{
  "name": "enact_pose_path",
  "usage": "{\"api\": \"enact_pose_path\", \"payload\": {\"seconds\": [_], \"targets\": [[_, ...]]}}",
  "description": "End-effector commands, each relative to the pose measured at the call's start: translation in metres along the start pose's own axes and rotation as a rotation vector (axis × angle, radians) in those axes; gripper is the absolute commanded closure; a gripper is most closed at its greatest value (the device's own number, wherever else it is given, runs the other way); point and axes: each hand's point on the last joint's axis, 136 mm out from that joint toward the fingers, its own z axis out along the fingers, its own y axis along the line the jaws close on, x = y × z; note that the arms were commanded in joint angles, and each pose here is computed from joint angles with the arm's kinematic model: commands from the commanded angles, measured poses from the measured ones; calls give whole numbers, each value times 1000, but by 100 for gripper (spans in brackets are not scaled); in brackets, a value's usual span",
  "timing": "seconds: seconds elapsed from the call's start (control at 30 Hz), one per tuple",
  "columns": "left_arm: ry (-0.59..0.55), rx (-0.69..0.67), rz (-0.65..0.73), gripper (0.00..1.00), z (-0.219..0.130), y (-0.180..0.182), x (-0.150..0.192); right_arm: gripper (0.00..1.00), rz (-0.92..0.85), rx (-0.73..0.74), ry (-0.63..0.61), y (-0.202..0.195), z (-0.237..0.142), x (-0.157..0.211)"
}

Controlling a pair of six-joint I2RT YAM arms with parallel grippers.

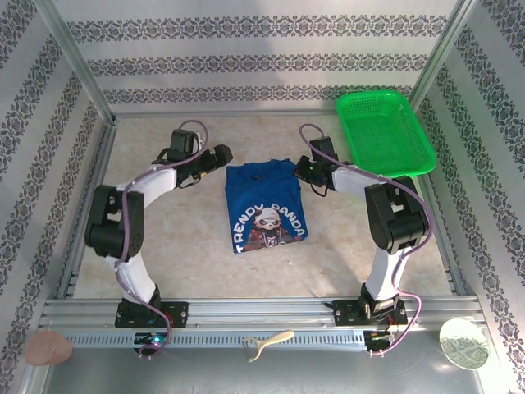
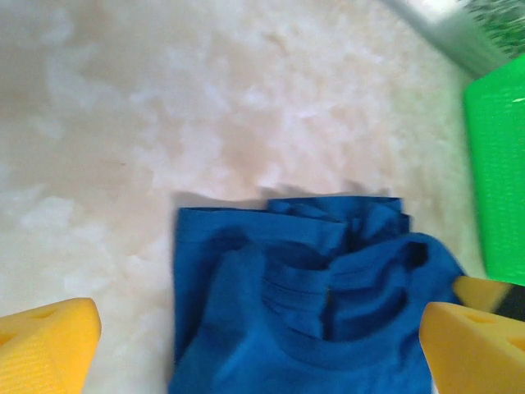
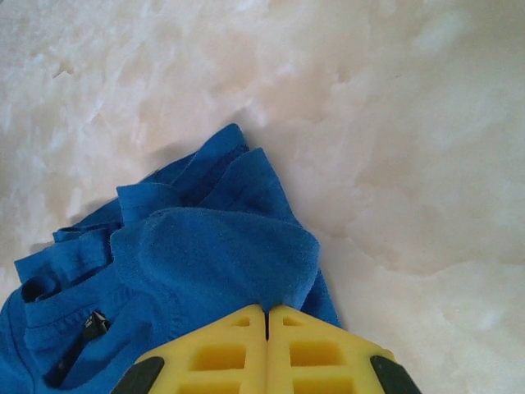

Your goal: Fold the inside-out t-shirt

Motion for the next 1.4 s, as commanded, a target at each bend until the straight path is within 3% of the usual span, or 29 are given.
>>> {"api": "enact_pose_path", "payload": {"seconds": [0.0, 0.2, 0.4, 0.7, 0.97, 1.17, 1.37], "targets": [[63, 33, 67, 0, -22, -34, 42, 100, 15, 1, -16, -1, -1, -7], [231, 174, 115, 0, -24, -94, 145, 100, 15, 7, -22, -5, -7, -3], [384, 227, 108, 0, -7, -97, 206, 100, 17, 15, -38, -7, -17, -1], [625, 146, 121, 0, -2, -50, 266, 100, 9, 12, -56, 1, -11, -23], [675, 150, 134, 0, -2, -44, 276, 100, 47, 37, 1, -13, 25, -36], [724, 152, 159, 0, -13, -42, 283, 65, 50, 50, -2, -23, 4, -21], [793, 136, 242, 0, -40, -34, 291, 54, 22, 24, -75, -11, -52, -2]]}}
